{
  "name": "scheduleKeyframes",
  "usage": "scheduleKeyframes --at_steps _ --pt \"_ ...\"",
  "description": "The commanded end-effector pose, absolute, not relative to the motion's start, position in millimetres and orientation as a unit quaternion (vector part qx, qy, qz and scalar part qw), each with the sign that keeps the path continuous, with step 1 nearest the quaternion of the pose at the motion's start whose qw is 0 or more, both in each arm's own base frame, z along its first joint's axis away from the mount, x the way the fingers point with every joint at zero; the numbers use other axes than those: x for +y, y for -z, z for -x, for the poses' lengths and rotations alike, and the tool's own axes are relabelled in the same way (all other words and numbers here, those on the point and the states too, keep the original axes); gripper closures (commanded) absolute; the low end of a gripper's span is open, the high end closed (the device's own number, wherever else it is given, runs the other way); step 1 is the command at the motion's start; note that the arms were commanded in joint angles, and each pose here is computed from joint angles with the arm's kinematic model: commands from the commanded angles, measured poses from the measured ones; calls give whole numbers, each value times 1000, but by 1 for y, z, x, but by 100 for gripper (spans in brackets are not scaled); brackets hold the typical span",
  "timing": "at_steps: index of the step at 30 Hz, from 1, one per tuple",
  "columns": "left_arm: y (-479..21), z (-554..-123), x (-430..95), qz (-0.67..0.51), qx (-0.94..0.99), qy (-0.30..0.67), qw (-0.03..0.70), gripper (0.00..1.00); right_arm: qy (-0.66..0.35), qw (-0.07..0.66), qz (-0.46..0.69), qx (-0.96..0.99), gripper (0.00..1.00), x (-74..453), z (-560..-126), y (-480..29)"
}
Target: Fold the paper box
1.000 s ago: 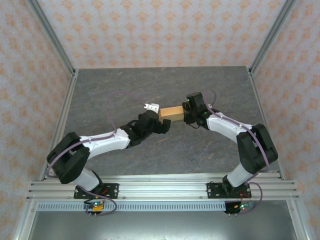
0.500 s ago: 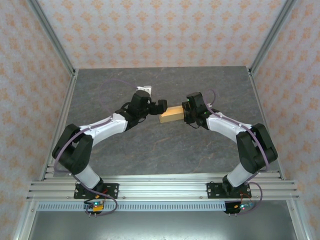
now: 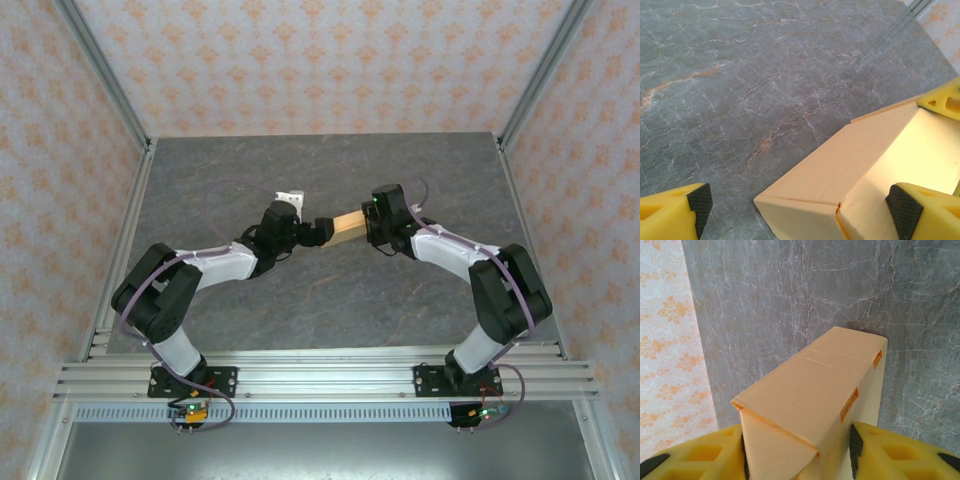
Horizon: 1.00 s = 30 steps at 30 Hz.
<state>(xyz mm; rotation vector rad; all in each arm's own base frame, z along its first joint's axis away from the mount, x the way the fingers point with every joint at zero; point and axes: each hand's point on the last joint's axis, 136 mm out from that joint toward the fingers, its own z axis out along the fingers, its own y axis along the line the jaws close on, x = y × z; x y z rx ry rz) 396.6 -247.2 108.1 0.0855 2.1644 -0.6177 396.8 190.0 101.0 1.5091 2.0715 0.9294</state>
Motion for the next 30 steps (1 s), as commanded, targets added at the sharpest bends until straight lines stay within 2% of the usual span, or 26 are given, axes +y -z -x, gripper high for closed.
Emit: scheduleKeyframes --at_steps 1,6,8,12,16,21,26,30 --pt "-32 -362 -223 -75 921 156 348 8 -257 191 -553 769 43 164 -386 -60" --pt "-25 -367 -216 -55 925 135 351 8 -293 218 -508 780 27 155 -397 -102" --pt "-23 -369 -217 -54 927 132 346 8 -310 222 -491 783 24 154 -398 -122" --pt "-25 -374 -217 -51 928 125 346 8 -329 218 -473 788 20 155 -392 -148" --pt "-25 -378 -217 -52 929 122 344 8 -346 208 -473 783 20 158 -387 -151" --pt "-21 -380 -219 -57 931 123 338 8 -366 194 -454 789 21 171 -394 -131" --pt "-17 -381 -222 -59 932 127 333 8 -311 142 -486 804 24 162 -377 -57" --pt "-14 -380 -218 -54 934 125 330 8 -321 142 -488 799 25 160 -378 -62"
